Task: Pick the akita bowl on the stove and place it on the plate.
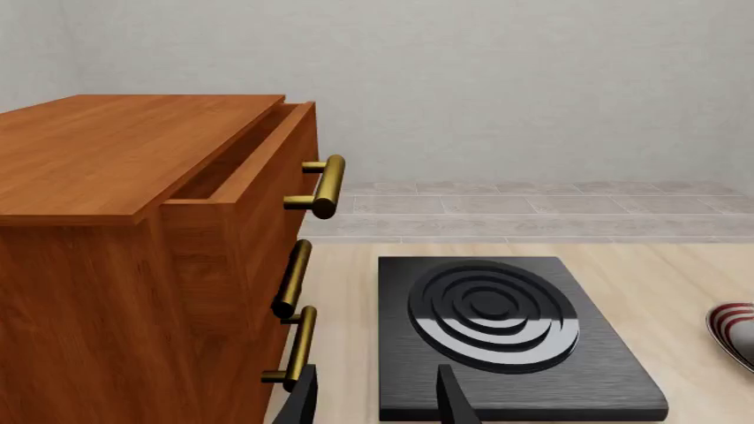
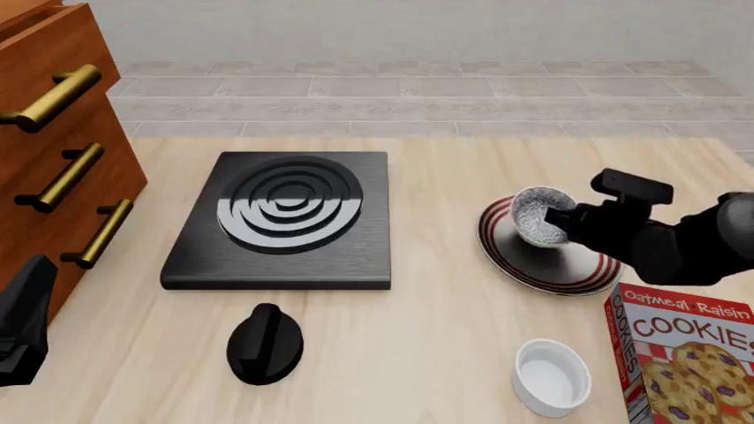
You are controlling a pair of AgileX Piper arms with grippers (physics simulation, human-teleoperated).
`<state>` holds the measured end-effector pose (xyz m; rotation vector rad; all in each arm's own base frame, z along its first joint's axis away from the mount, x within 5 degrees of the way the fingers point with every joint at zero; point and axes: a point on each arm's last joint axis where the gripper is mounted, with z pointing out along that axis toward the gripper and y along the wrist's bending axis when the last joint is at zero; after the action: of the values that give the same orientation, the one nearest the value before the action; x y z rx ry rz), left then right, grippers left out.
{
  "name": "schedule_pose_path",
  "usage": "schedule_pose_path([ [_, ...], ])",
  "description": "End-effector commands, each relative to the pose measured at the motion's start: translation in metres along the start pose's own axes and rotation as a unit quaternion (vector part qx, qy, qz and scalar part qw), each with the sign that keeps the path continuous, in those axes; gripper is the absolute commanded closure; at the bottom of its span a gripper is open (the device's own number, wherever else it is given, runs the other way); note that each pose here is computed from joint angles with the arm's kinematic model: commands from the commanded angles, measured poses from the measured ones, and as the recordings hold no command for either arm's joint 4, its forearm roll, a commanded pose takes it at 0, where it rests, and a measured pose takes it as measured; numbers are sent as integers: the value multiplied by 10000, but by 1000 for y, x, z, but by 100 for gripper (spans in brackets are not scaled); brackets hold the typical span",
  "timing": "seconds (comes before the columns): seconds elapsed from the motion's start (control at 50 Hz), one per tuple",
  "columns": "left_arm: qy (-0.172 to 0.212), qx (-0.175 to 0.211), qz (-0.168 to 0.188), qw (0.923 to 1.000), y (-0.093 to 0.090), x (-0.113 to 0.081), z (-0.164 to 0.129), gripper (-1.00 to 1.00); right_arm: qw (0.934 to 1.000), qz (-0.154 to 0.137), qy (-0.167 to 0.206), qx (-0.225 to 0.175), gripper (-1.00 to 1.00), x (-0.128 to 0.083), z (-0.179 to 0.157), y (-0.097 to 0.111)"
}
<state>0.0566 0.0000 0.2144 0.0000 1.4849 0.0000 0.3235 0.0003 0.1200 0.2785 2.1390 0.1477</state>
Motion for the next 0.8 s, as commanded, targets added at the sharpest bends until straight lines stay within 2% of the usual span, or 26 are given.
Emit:
schedule_pose_path([
  [0.02, 0, 0, 0, 10000, 0, 0, 0, -100, 9999, 10, 116, 61, 100, 8, 6, -6],
  [0.1, 0, 0, 0, 10000, 0, 0, 0, -100, 9999, 11, 140, 51, 100, 9, 6, -5],
  [0.12, 0, 0, 0, 10000, 0, 0, 0, -100, 9999, -19, 142, 75, -100, 9, 7, -6],
  [0.14, 0, 0, 0, 10000, 0, 0, 0, -100, 9999, 91, 102, -10, -100, 11, 4, -1],
  [0.26, 0, 0, 0, 10000, 0, 0, 0, -100, 10000, -52, -16, -42, -100, 7, -2, 0],
  [0.3, 0, 0, 0, 10000, 0, 0, 0, -100, 9997, -255, -44, -56, -100, 5, -4, 1],
  [0.34, 0, 0, 0, 10000, 0, 0, 0, -100, 9997, -209, -105, -83, -100, 3, -8, 3],
  [0.38, 0, 0, 0, 10000, 0, 0, 0, -100, 9987, -478, -169, -76, -100, -1, -10, 2],
  [0.4, 0, 0, 0, 10000, 0, 0, 0, -100, 9991, -379, -162, -85, -100, -1, -11, 3],
  [0.44, 0, 0, 0, 10000, 0, 0, 0, -100, 9986, -509, -157, -68, -100, -1, -10, 2],
  [0.48, 0, 0, 0, 10000, 0, 0, 0, -100, 9988, -463, -170, -70, -100, -1, -11, 2],
  [0.8, 0, 0, 0, 10000, 0, 0, 0, -100, 9975, -636, -298, -82, -100, -6, -22, 2],
])
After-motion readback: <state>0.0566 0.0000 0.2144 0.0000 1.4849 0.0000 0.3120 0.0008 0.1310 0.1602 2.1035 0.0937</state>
